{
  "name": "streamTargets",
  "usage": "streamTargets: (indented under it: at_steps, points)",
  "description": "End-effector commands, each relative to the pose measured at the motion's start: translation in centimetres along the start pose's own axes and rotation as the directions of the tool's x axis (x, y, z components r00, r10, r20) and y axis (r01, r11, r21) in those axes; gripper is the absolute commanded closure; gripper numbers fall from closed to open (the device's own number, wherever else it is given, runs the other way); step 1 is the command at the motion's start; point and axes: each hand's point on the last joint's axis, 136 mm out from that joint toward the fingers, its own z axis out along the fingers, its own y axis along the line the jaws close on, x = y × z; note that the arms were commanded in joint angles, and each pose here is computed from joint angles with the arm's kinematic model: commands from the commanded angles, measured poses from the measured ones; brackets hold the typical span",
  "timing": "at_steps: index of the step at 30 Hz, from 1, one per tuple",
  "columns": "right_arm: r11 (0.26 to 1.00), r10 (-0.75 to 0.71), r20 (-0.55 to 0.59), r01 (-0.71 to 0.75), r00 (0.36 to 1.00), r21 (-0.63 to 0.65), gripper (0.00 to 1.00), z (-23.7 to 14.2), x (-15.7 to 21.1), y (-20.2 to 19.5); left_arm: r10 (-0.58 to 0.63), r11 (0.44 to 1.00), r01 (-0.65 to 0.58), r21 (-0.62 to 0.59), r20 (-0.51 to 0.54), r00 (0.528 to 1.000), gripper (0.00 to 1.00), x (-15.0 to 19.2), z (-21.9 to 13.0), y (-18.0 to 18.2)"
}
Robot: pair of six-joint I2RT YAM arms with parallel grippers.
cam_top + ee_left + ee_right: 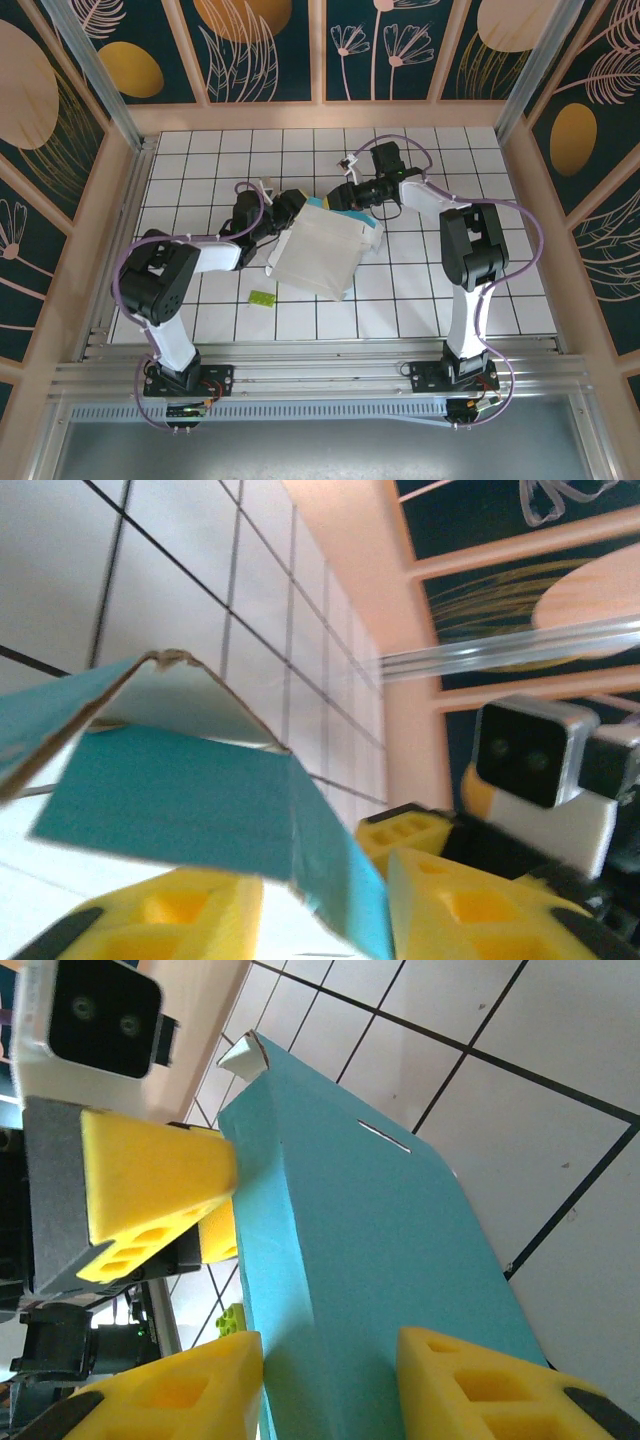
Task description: Fold the paper box
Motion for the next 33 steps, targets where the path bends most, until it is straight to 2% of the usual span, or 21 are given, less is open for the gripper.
streamTargets:
  at_steps: [1, 4, 7, 9, 12, 16, 21, 25, 33]
  points:
    - [0.999, 0.03, -0.004, -0.03, 1.0, 0.018, 0.6, 0.1, 0.6, -1.1, 0.242, 0.968, -0.232, -0.098, 0.107, 0.964, 0.57, -3.2, -2.1, -3.0]
    - [1.0, 0.023, 0.001, -0.023, 1.0, 0.019, 0.6, 0.0, 0.4, -0.8, 0.407, 0.896, -0.365, -0.254, 0.139, 0.903, 0.53, -5.3, -4.0, -3.2]
    - [1.0, 0.017, 0.003, -0.017, 1.0, 0.023, 0.6, -0.1, 0.3, -0.6, 0.539, 0.798, -0.468, -0.38, 0.1, 0.837, 0.53, -6.8, -5.2, -3.6]
    - [1.0, 0.014, 0.002, -0.014, 1.0, 0.02, 0.6, -0.1, 0.3, -0.4, 0.598, 0.731, -0.538, -0.42, 0.012, 0.802, 0.54, -6.9, -5.1, -3.7]
    - [1.0, 0.009, 0.0, -0.009, 1.0, 0.021, 0.61, 0.0, 0.5, -0.4, 0.615, 0.677, -0.597, -0.431, -0.114, 0.78, 0.56, -6.5, -4.2, -3.3]
    - [0.999, 0.009, -0.009, -0.009, 1.0, 0.031, 0.61, 0.3, 0.6, -0.3, 0.592, 0.652, -0.64, -0.406, -0.254, 0.765, 0.56, -5.4, -2.9, -2.5]
    - [0.999, 0.001, -0.016, -0.001, 1.0, 0.034, 0.61, 0.4, 0.8, 0.0, 0.537, 0.654, -0.653, -0.383, -0.374, 0.757, 0.56, -4.1, -1.5, -1.4]
    - [0.999, 0.005, -0.018, -0.004, 1.0, 0.043, 0.61, 0.4, 0.8, -0.2, 0.509, 0.668, -0.644, -0.373, -0.402, 0.761, 0.56, -3.7, -0.9, -1.1]
    - [0.999, 0.005, -0.019, -0.004, 1.0, 0.048, 0.61, 0.4, 0.8, -0.2, 0.476, 0.657, -0.629, -0.415, -0.42, 0.773, 0.55, -3.6, -0.4, 0.6]
